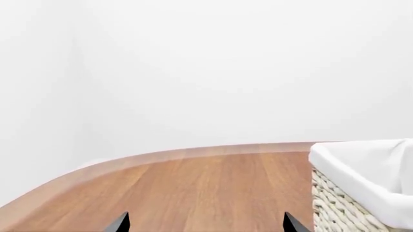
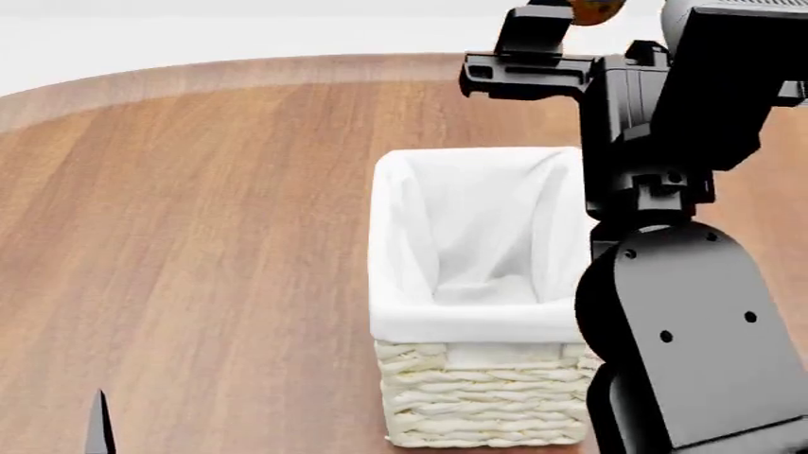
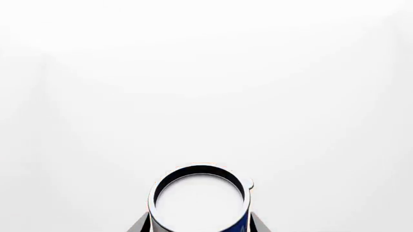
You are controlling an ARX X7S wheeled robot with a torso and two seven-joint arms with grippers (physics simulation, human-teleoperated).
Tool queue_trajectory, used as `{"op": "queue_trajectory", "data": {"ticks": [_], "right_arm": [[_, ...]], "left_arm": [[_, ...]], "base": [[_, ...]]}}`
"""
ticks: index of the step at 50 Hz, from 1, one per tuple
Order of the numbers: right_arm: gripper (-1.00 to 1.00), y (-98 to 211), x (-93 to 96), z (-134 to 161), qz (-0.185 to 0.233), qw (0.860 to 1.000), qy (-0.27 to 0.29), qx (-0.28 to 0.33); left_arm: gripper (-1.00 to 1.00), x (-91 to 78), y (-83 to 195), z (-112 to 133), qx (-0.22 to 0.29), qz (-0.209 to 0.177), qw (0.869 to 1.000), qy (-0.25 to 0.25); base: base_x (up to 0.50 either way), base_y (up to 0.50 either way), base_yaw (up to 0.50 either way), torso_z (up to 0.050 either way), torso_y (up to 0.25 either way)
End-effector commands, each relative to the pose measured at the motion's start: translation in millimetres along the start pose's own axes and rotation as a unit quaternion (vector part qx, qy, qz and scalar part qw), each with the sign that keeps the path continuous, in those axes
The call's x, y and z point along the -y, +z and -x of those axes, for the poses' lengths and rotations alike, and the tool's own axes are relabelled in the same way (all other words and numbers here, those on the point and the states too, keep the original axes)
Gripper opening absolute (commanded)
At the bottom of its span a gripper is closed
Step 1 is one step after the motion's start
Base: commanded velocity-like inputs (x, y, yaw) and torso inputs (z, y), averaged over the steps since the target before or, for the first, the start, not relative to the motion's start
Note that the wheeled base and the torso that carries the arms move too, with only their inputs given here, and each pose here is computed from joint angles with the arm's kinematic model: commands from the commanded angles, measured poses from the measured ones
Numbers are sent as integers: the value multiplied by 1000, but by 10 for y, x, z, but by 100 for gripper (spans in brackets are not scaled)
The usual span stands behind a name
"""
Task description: Pick up the alphabet soup and put it in the basket.
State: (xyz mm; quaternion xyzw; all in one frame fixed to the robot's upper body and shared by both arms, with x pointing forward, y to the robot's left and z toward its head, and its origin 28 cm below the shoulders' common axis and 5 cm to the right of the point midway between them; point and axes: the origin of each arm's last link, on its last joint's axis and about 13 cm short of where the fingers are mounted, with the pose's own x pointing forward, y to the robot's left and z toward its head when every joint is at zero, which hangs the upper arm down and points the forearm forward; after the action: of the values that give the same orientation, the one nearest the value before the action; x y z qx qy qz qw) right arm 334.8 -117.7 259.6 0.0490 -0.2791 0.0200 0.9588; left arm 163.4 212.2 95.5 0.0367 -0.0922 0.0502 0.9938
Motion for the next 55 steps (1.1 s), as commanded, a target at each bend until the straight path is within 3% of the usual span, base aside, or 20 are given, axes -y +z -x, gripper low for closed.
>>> {"op": "queue_trajectory", "data": {"ticks": [1, 13, 22, 26, 28, 42, 46, 55], "right_arm": [[-100, -12, -67, -419, 13, 999, 26, -16], [-100, -179, -59, -676, 19, 996, 42, -80], [-100, -342, -62, -882, 59, 990, 43, -122], [-100, -443, -26, -982, 40, 985, 44, -160], [-100, -463, -21, -989, 21, 981, 56, -186], [-100, -463, -22, -970, 59, 965, 48, -250], [-100, -478, -38, -944, 64, 953, 64, -288], [-100, -587, -43, -827, 31, 929, 79, -361]], "left_arm": [[100, 4, -17, -9, -2, 1, 1000, 0], [100, 9, -8, -8, -2, -1, 1000, -1], [100, 7, -20, -11, -3, 0, 1000, 0], [100, 6, -24, -10, -4, 0, 1000, 1], [100, 9, -42, -20, -6, 0, 1000, 0], [100, 7, -29, -21, -6, 0, 1000, 1], [100, 12, -35, -24, -7, -1, 1000, -1], [100, 6, -38, -34, -8, 0, 1000, 1]], "base": [[0, 0, 0, 0, 0], [0, 0, 0, 0, 1], [0, 0, 0, 0, 0], [0, 0, 0, 0, 3], [0, 0, 0, 0, 0], [0, 0, 0, 0, 1], [0, 0, 0, 0, 3], [0, 0, 0, 0, 0]]}}
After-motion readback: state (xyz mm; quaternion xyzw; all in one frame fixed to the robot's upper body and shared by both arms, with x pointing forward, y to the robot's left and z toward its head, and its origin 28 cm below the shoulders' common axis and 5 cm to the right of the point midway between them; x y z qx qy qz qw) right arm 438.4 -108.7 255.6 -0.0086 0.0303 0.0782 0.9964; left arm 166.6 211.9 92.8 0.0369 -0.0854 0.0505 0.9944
